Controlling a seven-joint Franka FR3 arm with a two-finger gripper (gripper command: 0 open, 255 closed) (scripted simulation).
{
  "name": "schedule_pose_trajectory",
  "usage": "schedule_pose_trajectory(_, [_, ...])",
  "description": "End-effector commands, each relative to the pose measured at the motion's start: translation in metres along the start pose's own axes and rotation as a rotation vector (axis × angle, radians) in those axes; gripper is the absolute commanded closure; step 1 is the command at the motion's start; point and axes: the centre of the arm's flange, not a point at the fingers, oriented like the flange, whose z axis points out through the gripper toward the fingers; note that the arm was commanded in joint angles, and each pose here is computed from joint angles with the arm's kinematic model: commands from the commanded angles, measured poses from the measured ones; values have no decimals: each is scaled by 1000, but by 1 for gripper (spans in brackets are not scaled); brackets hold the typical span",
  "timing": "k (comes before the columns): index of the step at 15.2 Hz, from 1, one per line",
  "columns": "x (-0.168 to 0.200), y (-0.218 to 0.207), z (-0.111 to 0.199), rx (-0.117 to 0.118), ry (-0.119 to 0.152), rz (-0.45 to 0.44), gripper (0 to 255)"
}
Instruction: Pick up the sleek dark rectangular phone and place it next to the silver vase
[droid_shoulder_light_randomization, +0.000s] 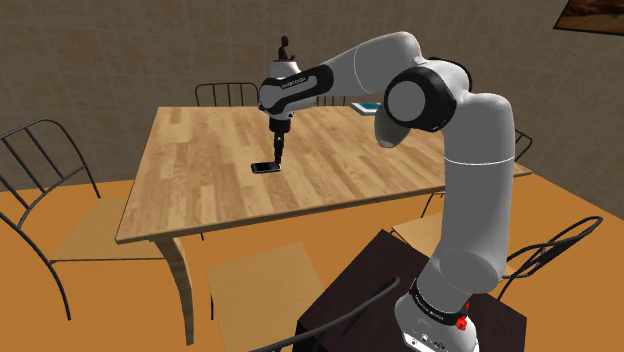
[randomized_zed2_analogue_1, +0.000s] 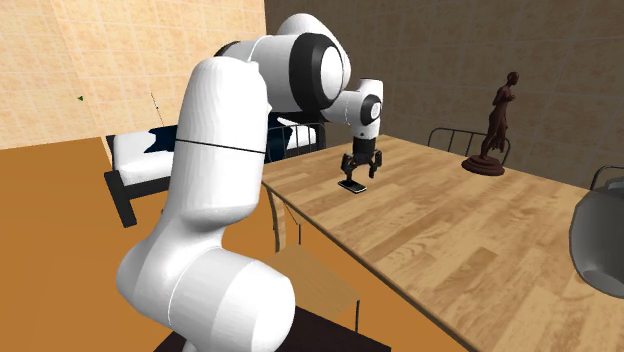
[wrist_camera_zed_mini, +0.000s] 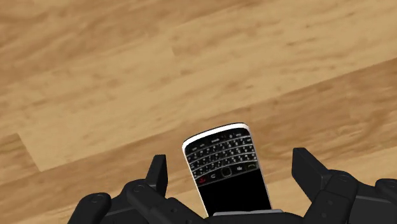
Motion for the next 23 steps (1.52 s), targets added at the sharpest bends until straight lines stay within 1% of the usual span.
schedule_pose_trajectory(1, [8, 2, 10, 1, 3, -22, 0])
schedule_pose_trajectory(8, [8, 2, 45, 1, 3, -22, 0])
schedule_pose_trajectory(15, [8, 2, 45, 1, 3, -22, 0])
schedule_pose_trajectory(16, [8, 2, 45, 1, 3, -22, 255])
schedule_pose_trajectory(23, [8, 2, 45, 1, 3, -22, 255])
